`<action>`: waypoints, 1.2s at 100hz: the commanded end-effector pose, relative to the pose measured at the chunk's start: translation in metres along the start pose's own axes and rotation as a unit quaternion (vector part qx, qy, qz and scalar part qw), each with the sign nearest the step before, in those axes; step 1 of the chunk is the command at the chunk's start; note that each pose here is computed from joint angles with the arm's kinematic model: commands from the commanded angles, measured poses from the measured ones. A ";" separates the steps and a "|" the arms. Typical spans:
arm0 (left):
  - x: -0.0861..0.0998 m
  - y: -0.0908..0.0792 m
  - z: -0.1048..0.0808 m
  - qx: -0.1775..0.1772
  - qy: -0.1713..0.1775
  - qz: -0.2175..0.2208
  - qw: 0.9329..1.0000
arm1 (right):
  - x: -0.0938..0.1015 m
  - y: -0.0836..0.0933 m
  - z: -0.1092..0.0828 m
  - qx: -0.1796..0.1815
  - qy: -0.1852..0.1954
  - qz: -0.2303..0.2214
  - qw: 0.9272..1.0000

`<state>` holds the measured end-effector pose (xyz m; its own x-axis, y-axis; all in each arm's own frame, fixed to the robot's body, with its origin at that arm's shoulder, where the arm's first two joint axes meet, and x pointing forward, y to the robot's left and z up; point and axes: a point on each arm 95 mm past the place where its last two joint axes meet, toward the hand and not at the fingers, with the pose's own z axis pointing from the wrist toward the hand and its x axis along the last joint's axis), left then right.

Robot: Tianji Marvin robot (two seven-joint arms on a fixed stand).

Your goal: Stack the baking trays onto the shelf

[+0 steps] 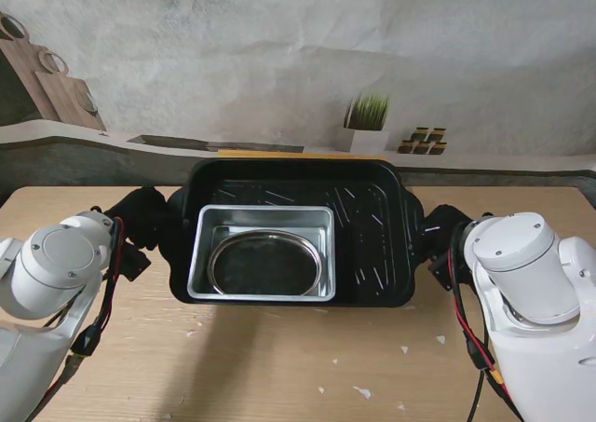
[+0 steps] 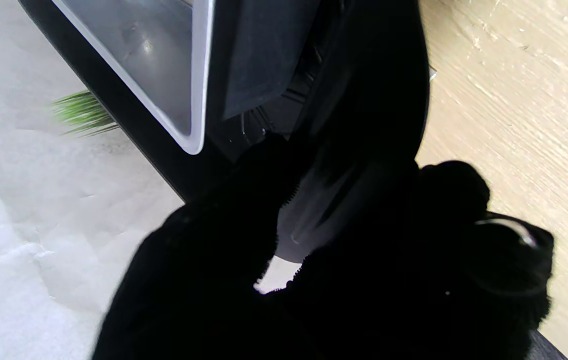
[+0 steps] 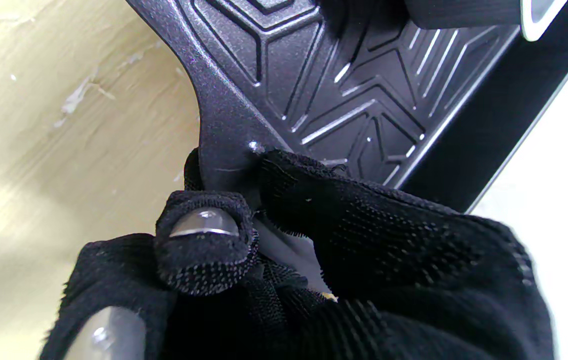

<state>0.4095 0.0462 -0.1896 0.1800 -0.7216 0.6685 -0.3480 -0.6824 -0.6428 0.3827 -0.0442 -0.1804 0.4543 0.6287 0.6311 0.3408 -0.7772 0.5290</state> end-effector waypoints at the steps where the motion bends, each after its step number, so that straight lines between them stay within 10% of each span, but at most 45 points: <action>1: 0.034 0.007 -0.008 -0.024 0.054 -0.001 0.998 | 0.025 -0.016 -0.011 0.048 0.028 0.022 0.998; 120: 0.082 -0.053 0.096 -0.002 0.023 -0.017 1.000 | 0.092 0.034 0.074 0.074 0.014 0.032 0.997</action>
<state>0.5299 0.0503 -0.1644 0.2649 -0.7097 0.6528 -0.3106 -0.7037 -0.6390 0.4981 -0.0417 -0.1619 0.4793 0.6048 0.6360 0.3862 -0.7961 0.4660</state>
